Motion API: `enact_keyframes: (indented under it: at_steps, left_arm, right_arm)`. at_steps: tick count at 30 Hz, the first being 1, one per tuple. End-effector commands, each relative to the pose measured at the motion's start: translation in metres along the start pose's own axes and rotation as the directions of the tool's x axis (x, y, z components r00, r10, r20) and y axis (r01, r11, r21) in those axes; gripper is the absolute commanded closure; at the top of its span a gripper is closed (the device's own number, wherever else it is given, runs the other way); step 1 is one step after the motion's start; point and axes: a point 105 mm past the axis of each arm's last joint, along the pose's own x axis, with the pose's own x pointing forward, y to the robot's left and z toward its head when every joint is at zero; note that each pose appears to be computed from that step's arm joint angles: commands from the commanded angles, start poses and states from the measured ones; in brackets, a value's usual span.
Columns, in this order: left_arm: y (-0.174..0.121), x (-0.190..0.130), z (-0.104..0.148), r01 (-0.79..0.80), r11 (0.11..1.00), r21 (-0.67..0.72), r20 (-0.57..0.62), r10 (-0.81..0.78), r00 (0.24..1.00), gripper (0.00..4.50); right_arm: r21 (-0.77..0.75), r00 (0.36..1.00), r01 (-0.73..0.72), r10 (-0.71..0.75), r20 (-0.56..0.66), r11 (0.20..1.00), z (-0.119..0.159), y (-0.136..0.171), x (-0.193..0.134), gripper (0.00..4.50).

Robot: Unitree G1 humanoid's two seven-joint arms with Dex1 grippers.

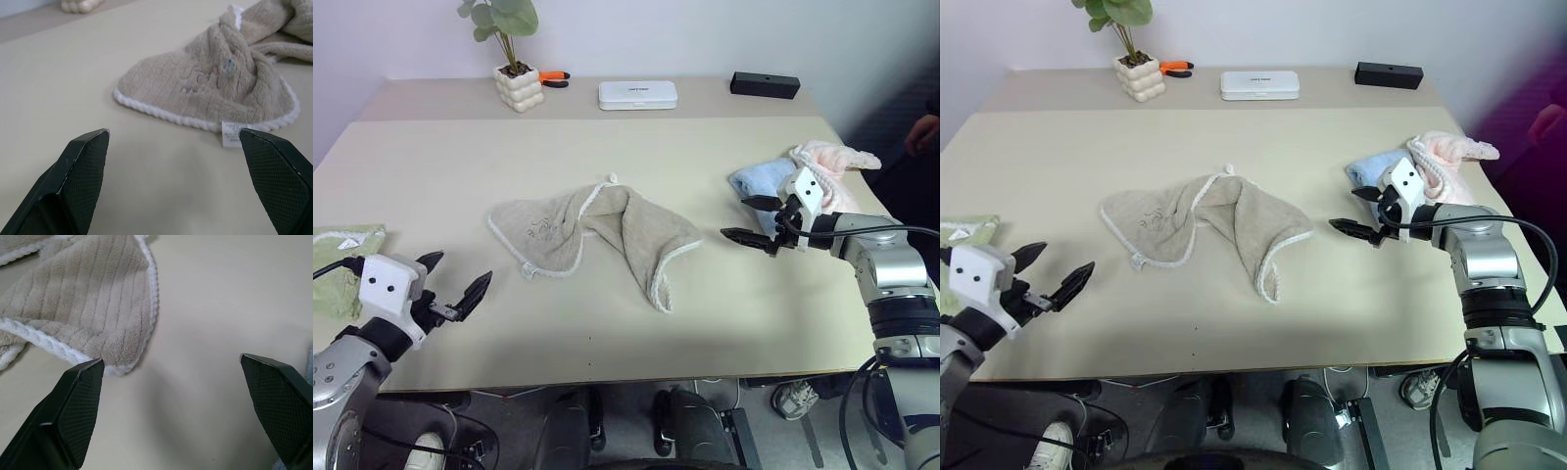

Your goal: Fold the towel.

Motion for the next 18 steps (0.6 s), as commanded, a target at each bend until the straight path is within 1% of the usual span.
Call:
enact_keyframes:
  at_steps: [1, 5, 8, 11, 13, 15, 16, 18]
  left_arm:
    - [0.001, -0.003, 0.012, 0.001, 0.999, 0.034, 0.033, -0.003, 0.999, 0.17]
    - [0.001, -0.002, 0.014, 0.003, 0.999, 0.039, 0.038, -0.004, 0.999, 0.17]
    - [-0.012, 0.004, 0.022, 0.053, 0.997, 0.062, 0.068, -0.058, 0.996, 0.17]
    - [-0.035, 0.012, 0.027, 0.172, 0.982, 0.075, 0.062, -0.177, 0.982, 0.17]
    - [-0.051, 0.014, 0.028, 0.269, 0.958, 0.094, 0.038, -0.274, 0.961, 0.17]
    - [-0.06, 0.017, 0.025, 0.334, 0.936, 0.111, 0.002, -0.336, 0.942, 0.17]
    - [-0.067, 0.02, 0.024, 0.369, 0.921, 0.128, -0.016, -0.37, 0.929, 0.17]
    - [-0.078, 0.029, 0.018, 0.418, 0.883, 0.211, -0.068, -0.414, 0.908, 0.17]
  right_arm:
    - [-0.048, 0.999, 0.013, -0.011, 0.041, 0.999, 0.018, -0.004, -0.003, 0.0]
    - [-0.048, 0.999, 0.011, -0.009, 0.046, 0.999, 0.018, -0.003, -0.001, 0.0]
    - [-0.06, 0.998, 0.001, 0.003, 0.064, 0.998, 0.026, 0.001, 0.005, 0.0]
    - [-0.063, 0.998, 0.0, 0.004, 0.07, 0.998, 0.028, 0.004, 0.007, 0.0]
    - [-0.062, 0.997, 0.003, 0.002, 0.073, 0.998, 0.028, 0.006, 0.008, 0.0]
    - [-0.057, 0.997, 0.01, -0.005, 0.079, 0.998, 0.027, 0.008, 0.008, 0.0]
    - [-0.053, 0.997, 0.012, -0.007, 0.082, 0.999, 0.026, 0.009, 0.009, 0.0]
    - [-0.041, 0.996, 0.012, -0.009, 0.09, 0.999, 0.024, 0.014, 0.01, 0.0]
